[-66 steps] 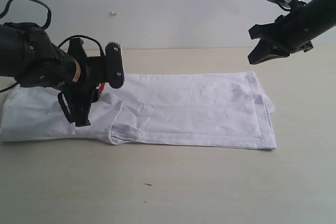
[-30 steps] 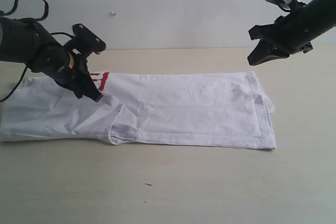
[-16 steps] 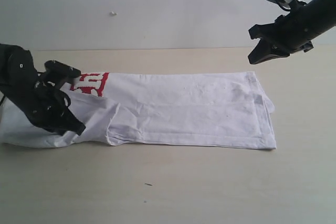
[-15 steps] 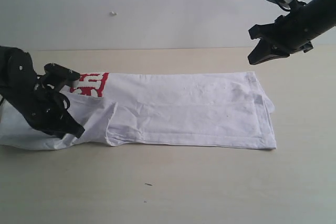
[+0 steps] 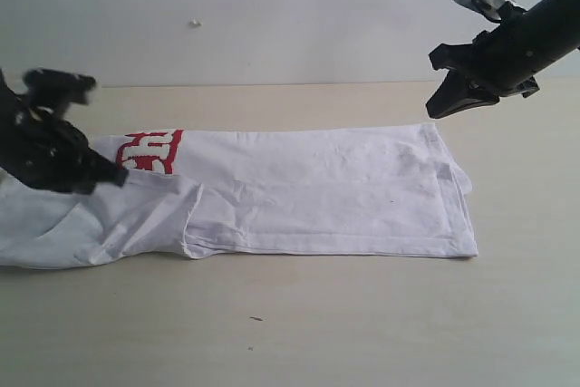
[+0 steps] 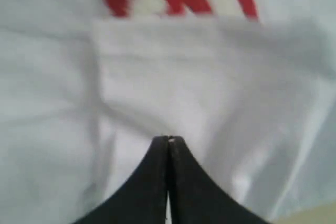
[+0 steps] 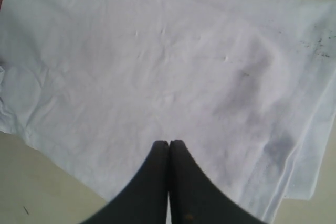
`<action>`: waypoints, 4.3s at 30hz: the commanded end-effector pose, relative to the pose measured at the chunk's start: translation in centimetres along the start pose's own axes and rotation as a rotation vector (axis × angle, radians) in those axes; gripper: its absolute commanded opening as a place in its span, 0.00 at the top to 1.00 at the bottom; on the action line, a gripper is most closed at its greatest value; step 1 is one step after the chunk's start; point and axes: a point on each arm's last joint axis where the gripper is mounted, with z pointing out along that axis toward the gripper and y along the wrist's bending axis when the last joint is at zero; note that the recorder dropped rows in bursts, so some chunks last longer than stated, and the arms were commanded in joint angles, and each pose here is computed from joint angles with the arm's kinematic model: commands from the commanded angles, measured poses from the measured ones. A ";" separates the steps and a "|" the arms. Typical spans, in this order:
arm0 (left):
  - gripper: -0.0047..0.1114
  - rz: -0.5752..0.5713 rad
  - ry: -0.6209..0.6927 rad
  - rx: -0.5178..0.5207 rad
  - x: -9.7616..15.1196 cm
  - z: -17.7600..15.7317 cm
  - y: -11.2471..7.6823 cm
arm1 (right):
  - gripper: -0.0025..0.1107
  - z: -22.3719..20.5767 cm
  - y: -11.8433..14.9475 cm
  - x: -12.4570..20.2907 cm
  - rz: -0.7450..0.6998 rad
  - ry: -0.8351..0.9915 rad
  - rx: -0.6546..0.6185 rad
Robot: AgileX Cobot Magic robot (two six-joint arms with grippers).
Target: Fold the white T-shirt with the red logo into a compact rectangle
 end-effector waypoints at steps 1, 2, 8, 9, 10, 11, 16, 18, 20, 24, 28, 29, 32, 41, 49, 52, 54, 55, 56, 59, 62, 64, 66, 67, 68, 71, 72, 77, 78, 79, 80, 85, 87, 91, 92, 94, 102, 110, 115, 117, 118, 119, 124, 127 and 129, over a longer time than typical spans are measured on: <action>0.88 -0.281 -0.099 -0.075 -0.7 -2.7 5.4 | 0.98 -0.2 0.2 0.0 -0.002 -0.001 -0.003; 0.83 -0.308 -0.088 -0.088 -0.4 -2.9 6.4 | 0.98 -0.2 0.2 0.0 -0.002 -0.001 -0.003; 0.52 -0.525 0.005 -0.135 2.7 -2.0 12.3 | 0.98 -0.2 0.1 0.0 -0.008 -0.005 0.000; 0.52 -0.548 0.008 -0.126 3.0 -1.8 12.7 | 0.98 -0.2 0.1 0.0 -0.008 -0.004 -0.001; 0.53 -0.569 0.010 -0.106 3.2 -1.5 13.1 | 0.98 -0.2 0.1 0.0 -0.008 -0.004 -0.001; 0.53 -0.564 0.012 -0.095 3.4 -1.3 13.3 | 0.98 -0.2 0.1 0.0 -0.008 -0.004 -0.001; 0.53 -0.619 0.019 -0.041 4.1 1.0 14.9 | 0.98 -0.2 0.1 0.0 -0.008 -0.004 -0.001; 0.52 -0.631 0.013 -0.005 3.9 1.8 15.1 | 0.98 -0.2 0.1 0.0 -0.008 -0.004 -0.001; 0.50 -0.630 0.009 0.023 3.8 2.4 15.2 | 0.98 -0.2 0.1 0.0 -0.008 -0.004 -0.001; 0.50 -0.631 0.013 0.058 3.9 3.9 15.3 | 0.98 -0.2 0.1 -0.1 -0.008 -0.015 0.007; 0.50 -0.649 0.068 0.085 4.6 5.8 15.2 | 0.98 -0.2 0.1 -0.1 -0.008 -0.017 0.008; 0.50 -0.654 0.084 0.092 4.8 6.2 15.1 | 0.98 -0.2 0.1 -0.1 -0.008 -0.017 0.008; 0.50 -0.655 0.113 0.120 5.2 6.9 14.9 | 0.98 -0.2 0.1 -0.1 -0.008 -0.017 0.008; 0.51 -0.649 0.129 0.284 5.1 7.3 13.5 | 0.98 -0.2 0.1 -0.1 -0.008 -0.017 0.008; 0.76 -0.567 0.138 0.316 4.2 7.4 11.5 | 0.98 -0.2 0.1 -0.2 -0.002 -0.027 0.001; 0.95 -0.568 0.103 0.282 3.7 6.6 11.9 | 0.98 -0.2 0.2 -0.2 -0.001 -0.027 -0.002; 0.95 -0.540 0.090 0.268 3.4 5.9 12.0 | 0.98 -0.2 0.2 -0.2 -0.001 -0.027 -0.002; 0.95 -0.524 0.074 0.239 3.0 4.9 12.2 | 0.98 -0.2 0.3 -0.3 0.014 -0.040 -0.021; 0.95 -0.510 0.073 0.222 2.9 4.5 12.3 | 0.98 -0.2 0.5 -0.4 0.021 -0.048 -0.040; 0.96 -0.461 0.040 0.148 2.2 2.1 12.7 | 0.98 -0.2 1.3 -0.5 0.017 -0.062 -0.124; 0.96 -0.422 0.029 0.071 1.7 -0.7 13.0 | 0.98 -0.3 1.4 -0.6 0.017 -0.067 -0.136; 0.96 -0.414 -0.002 0.024 1.1 -3.0 13.2 | 0.98 -0.3 1.4 -0.5 0.017 -0.063 -0.138; 0.96 -0.426 -0.029 0.048 0.1 -5.2 12.8 | 0.98 -0.3 1.4 -0.5 0.018 -0.057 -0.143; 0.96 -0.443 -0.042 0.076 -0.7 -6.3 12.4 | 0.98 -0.3 1.5 -0.4 0.018 -0.054 -0.146; 0.96 -0.447 -0.039 0.095 -1.1 -6.9 12.0 | 0.98 -0.3 1.5 -0.4 0.023 -0.052 -0.148; 0.96 -0.436 -0.061 0.144 -3.7 -8.9 10.0 | 0.98 -1.0 2.0 -0.6 0.050 -0.065 -0.146; 0.96 -0.427 -0.070 0.155 -4.4 -9.1 9.2 | 0.98 -1.4 2.2 -0.6 0.052 -0.073 -0.145; 0.96 -0.360 -0.135 0.229 -8.2 -9.8 3.1 | 0.98 -4.8 4.4 -1.1 0.000 -0.151 -0.134; 0.96 -0.351 -0.149 0.241 -8.8 -9.8 2.0 | 0.98 -5.5 4.9 -1.0 -0.010 -0.161 -0.139; 0.96 -0.347 -0.160 0.253 -9.4 -9.8 1.1 | 0.98 -6.0 5.3 -1.0 -0.019 -0.165 -0.143; 0.96 -0.338 -0.173 0.267 -10.0 -9.8 0.1 | 0.98 -6.6 5.8 -0.9 -0.030 -0.168 -0.150; 0.96 -0.299 -0.199 0.338 -12.4 -8.7 -5.4 | 0.98 -9.2 7.9 -0.4 -0.068 -0.191 -0.182; 0.96 -0.258 -0.197 0.368 -13.2 -7.6 -8.0 | 0.98 -10.1 8.7 -0.3 -0.077 -0.211 -0.207; 0.96 -0.179 -0.164 0.416 -13.9 -4.7 -13.0 | 0.98 -11.5 9.8 -0.1 -0.106 -0.244 -0.209; 0.96 -0.156 -0.156 0.429 -14.0 -4.1 -14.4 | 0.98 -11.8 10.0 0.0 -0.110 -0.251 -0.207; 0.96 -0.087 -0.146 0.452 -13.9 -3.2 -17.2 | 0.98 -11.9 10.1 0.0 -0.114 -0.255 -0.206; 0.73 0.091 -0.159 0.480 -13.6 -1.6 -24.0 | 0.98 -11.9 10.1 0.0 -0.115 -0.250 -0.209; 0.42 0.105 -0.174 0.422 -14.0 -2.3 -23.1 | 0.98 -11.9 10.1 0.2 -0.123 -0.236 -0.204; 0.58 0.165 -0.081 0.336 -13.5 -2.5 -21.4 | 0.98 -11.3 8.9 0.3 -0.103 -0.215 -0.111; 0.67 0.227 -0.013 0.304 -12.8 -2.1 -20.9 | 0.98 -10.6 8.4 0.4 -0.081 -0.210 -0.107; 0.71 0.248 0.011 0.301 -12.5 -1.9 -20.8 | 0.98 -10.2 8.2 0.5 -0.071 -0.209 -0.104; 0.76 0.267 0.028 0.298 -12.1 -1.5 -20.8 | 0.98 -9.8 7.9 0.6 -0.060 -0.206 -0.101; 0.96 0.289 0.060 0.300 -9.6 1.2 -21.4 | 0.98 -8.9 7.2 0.5 -0.042 -0.187 -0.098; 0.96 0.309 0.093 0.301 -7.9 2.8 -21.4 | 0.98 -8.9 7.2 0.5 -0.041 -0.188 -0.100; 0.96 0.320 0.137 0.293 -6.8 3.8 -21.2 | 0.98 -8.9 7.2 0.5 -0.041 -0.188 -0.100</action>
